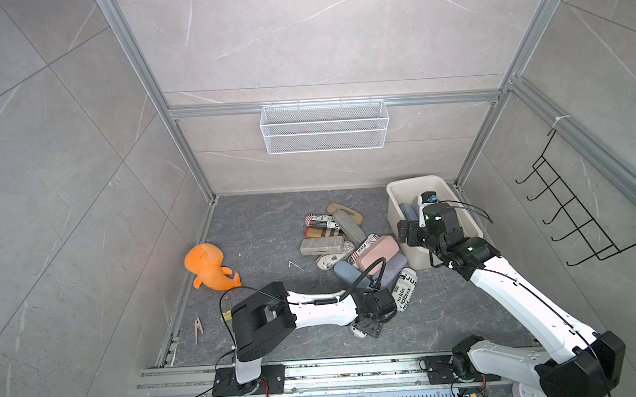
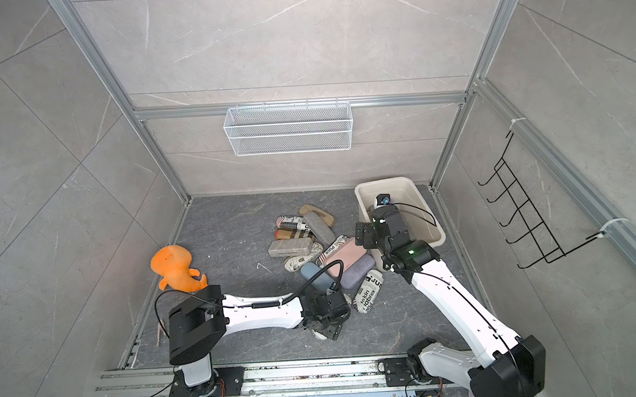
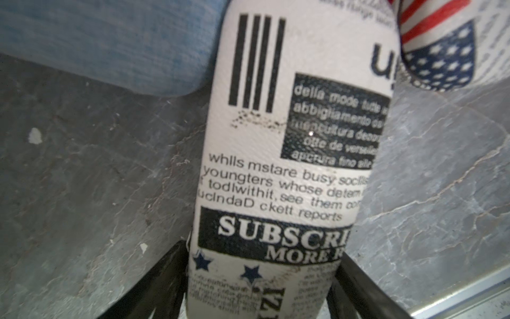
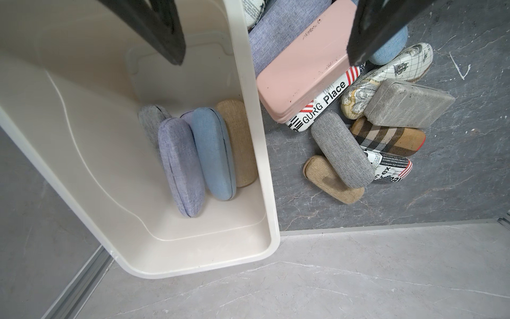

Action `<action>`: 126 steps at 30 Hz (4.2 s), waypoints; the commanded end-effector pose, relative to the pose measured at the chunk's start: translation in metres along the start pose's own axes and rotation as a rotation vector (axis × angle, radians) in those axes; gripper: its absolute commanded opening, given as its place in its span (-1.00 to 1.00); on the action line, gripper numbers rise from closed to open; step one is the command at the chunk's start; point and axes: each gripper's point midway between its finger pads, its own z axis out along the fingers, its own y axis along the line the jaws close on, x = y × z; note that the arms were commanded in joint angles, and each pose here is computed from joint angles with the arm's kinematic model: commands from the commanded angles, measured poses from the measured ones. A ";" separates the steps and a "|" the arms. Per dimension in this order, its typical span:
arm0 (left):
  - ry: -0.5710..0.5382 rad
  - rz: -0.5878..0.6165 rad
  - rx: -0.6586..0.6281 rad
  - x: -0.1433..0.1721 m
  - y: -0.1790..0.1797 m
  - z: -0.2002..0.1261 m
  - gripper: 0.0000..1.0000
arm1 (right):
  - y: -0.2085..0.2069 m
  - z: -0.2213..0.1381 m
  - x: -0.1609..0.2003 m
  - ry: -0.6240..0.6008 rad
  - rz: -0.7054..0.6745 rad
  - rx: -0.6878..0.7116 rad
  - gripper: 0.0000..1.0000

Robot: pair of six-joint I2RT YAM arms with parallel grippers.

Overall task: Put the glasses cases into the storage boxes
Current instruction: Pick up the glasses case at the center of the board, then place the glasses case in the storage box.

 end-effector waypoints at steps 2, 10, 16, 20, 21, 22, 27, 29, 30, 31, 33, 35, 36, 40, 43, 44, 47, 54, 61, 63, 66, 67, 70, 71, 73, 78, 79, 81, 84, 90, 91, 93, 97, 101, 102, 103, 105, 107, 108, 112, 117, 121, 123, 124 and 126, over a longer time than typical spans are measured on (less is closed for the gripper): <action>0.002 0.015 -0.033 0.006 0.008 0.008 0.51 | 0.005 0.003 0.002 0.011 -0.003 -0.018 0.88; -0.016 0.075 -0.010 0.009 0.011 -0.005 0.32 | 0.006 -0.002 -0.001 0.006 0.001 -0.026 0.85; -0.049 0.125 0.041 0.014 0.011 -0.026 0.28 | 0.006 -0.004 -0.003 0.001 0.002 -0.027 0.83; -0.076 0.161 0.087 0.021 0.010 -0.039 0.27 | 0.006 -0.005 -0.004 -0.006 0.005 -0.029 0.83; -0.079 0.165 0.096 0.022 0.010 -0.041 0.26 | 0.006 -0.005 -0.004 -0.006 0.005 -0.028 0.82; -0.084 0.169 0.106 0.023 0.010 -0.043 0.25 | 0.006 -0.005 -0.004 -0.005 0.005 -0.029 0.82; -0.114 0.195 0.166 0.026 0.006 -0.054 0.24 | 0.007 -0.003 -0.004 -0.004 0.008 -0.031 0.81; -0.137 0.208 0.204 0.025 0.003 -0.060 0.23 | 0.008 -0.004 -0.004 -0.003 0.008 -0.038 0.81; -0.148 0.220 0.226 0.025 0.000 -0.064 0.22 | 0.008 -0.004 -0.005 -0.006 0.010 -0.039 0.81; -0.160 0.230 0.250 0.025 -0.003 -0.068 0.23 | 0.009 -0.004 -0.005 -0.006 0.012 -0.041 0.81; -0.201 0.237 0.262 0.020 -0.002 -0.076 0.22 | 0.010 -0.005 -0.006 -0.006 0.016 -0.048 0.80; -0.256 0.227 0.232 0.012 0.005 -0.084 0.22 | 0.012 -0.007 -0.007 -0.007 0.018 -0.061 0.79; -0.293 0.216 0.204 0.006 0.011 -0.088 0.23 | 0.013 -0.008 -0.009 -0.010 0.021 -0.068 0.79; -0.465 0.140 0.056 -0.021 0.043 -0.110 0.23 | 0.020 -0.012 -0.011 -0.012 0.043 -0.114 0.75; -0.601 0.068 -0.013 -0.039 0.064 -0.130 0.22 | 0.031 -0.014 -0.008 0.004 0.058 -0.176 0.71; -0.658 0.033 -0.036 -0.046 0.072 -0.138 0.23 | 0.035 -0.015 -0.006 0.008 0.069 -0.203 0.70; -0.785 -0.096 -0.060 -0.064 0.101 -0.154 0.21 | 0.051 -0.021 -0.005 0.011 0.099 -0.308 0.69; -1.014 -0.334 0.189 -0.099 0.135 -0.196 0.20 | 0.110 -0.050 -0.013 0.045 0.158 -0.656 0.64; -1.030 -0.325 0.283 -0.113 0.134 -0.209 0.21 | 0.162 -0.069 -0.006 0.078 0.131 -0.851 0.35; -1.028 -0.319 0.292 -0.115 0.133 -0.209 0.20 | 0.173 -0.067 -0.003 0.084 0.123 -0.863 0.35; -1.026 -0.319 0.306 -0.118 0.132 -0.209 0.21 | 0.187 -0.063 0.001 0.093 0.103 -0.868 0.36; -1.027 -0.318 0.313 -0.120 0.131 -0.210 0.21 | 0.193 -0.062 0.002 0.098 0.096 -0.877 0.38; -1.024 -0.305 0.326 -0.122 0.127 -0.212 0.21 | 0.211 -0.064 0.005 0.106 0.074 -0.915 0.40; -1.021 -0.304 0.328 -0.123 0.127 -0.211 0.21 | 0.217 -0.064 0.006 0.110 0.067 -0.925 0.39; -1.022 -0.303 0.332 -0.124 0.126 -0.211 0.21 | 0.225 -0.063 0.007 0.115 0.055 -0.931 0.36; -1.022 -0.301 0.341 -0.126 0.124 -0.211 0.21 | 0.239 -0.058 0.012 0.134 0.049 -0.940 0.12; -1.022 -0.302 0.343 -0.127 0.125 -0.211 0.21 | 0.241 -0.057 0.013 0.136 0.052 -0.937 0.10; -1.023 -0.302 0.354 -0.127 0.123 -0.213 0.21 | 0.243 -0.055 0.014 0.136 0.055 -0.928 0.09; -1.024 -0.298 0.357 -0.127 0.122 -0.214 0.21 | 0.244 -0.048 0.015 0.138 0.054 -0.904 0.08; -1.035 -0.300 0.361 -0.126 0.124 -0.219 0.21 | 0.238 -0.039 0.013 0.136 0.037 -0.832 0.25; -1.037 -0.298 0.359 -0.127 0.124 -0.220 0.21 | 0.242 -0.039 0.013 0.144 0.044 -0.850 0.18; -1.036 -0.295 0.355 -0.129 0.123 -0.220 0.21 | 0.250 -0.040 0.014 0.167 0.059 -0.888 0.08; -1.043 -0.286 0.359 -0.131 0.122 -0.223 0.21 | 0.256 -0.044 0.013 0.173 0.065 -0.913 -0.13; -1.043 -0.279 0.361 -0.131 0.121 -0.223 0.21 | 0.256 -0.044 0.017 0.188 0.059 -0.910 -0.06; -1.046 -0.278 0.363 -0.131 0.121 -0.224 0.22 | 0.256 -0.043 0.018 0.191 0.057 -0.903 -0.01; -1.047 -0.276 0.364 -0.131 0.121 -0.224 0.22 | 0.255 -0.041 0.019 0.192 0.058 -0.897 0.01; -1.045 -0.277 0.362 -0.132 0.121 -0.223 0.22 | 0.256 -0.042 0.020 0.197 0.056 -0.903 -0.10; -1.043 -0.274 0.365 -0.132 0.121 -0.224 0.24 | 0.257 -0.045 0.018 0.194 0.055 -0.911 -0.18; -1.041 -0.274 0.365 -0.132 0.120 -0.224 0.25 | 0.257 -0.047 0.016 0.189 0.051 -0.913 -0.24; -1.034 -0.268 0.346 -0.130 0.123 -0.221 0.40 | 0.255 -0.049 0.010 0.176 0.042 -0.901 -0.32; -1.031 -0.286 0.335 -0.126 0.127 -0.219 0.80 | 0.252 -0.047 0.003 0.149 0.036 -0.872 -0.32; -1.021 -0.308 0.327 -0.118 0.132 -0.218 0.88 | 0.252 -0.045 -0.004 0.130 0.019 -0.851 -0.31; -1.020 -0.319 0.324 -0.113 0.135 -0.216 0.89 | 0.252 -0.042 -0.008 0.122 0.011 -0.832 -0.31; -1.014 -0.323 0.320 -0.110 0.136 -0.215 0.89 | 0.252 -0.041 -0.010 0.117 0.006 -0.825 -0.31; -1.002 -0.337 0.312 -0.103 0.140 -0.214 0.89 | 0.250 -0.037 -0.016 0.104 -0.015 -0.795 -0.31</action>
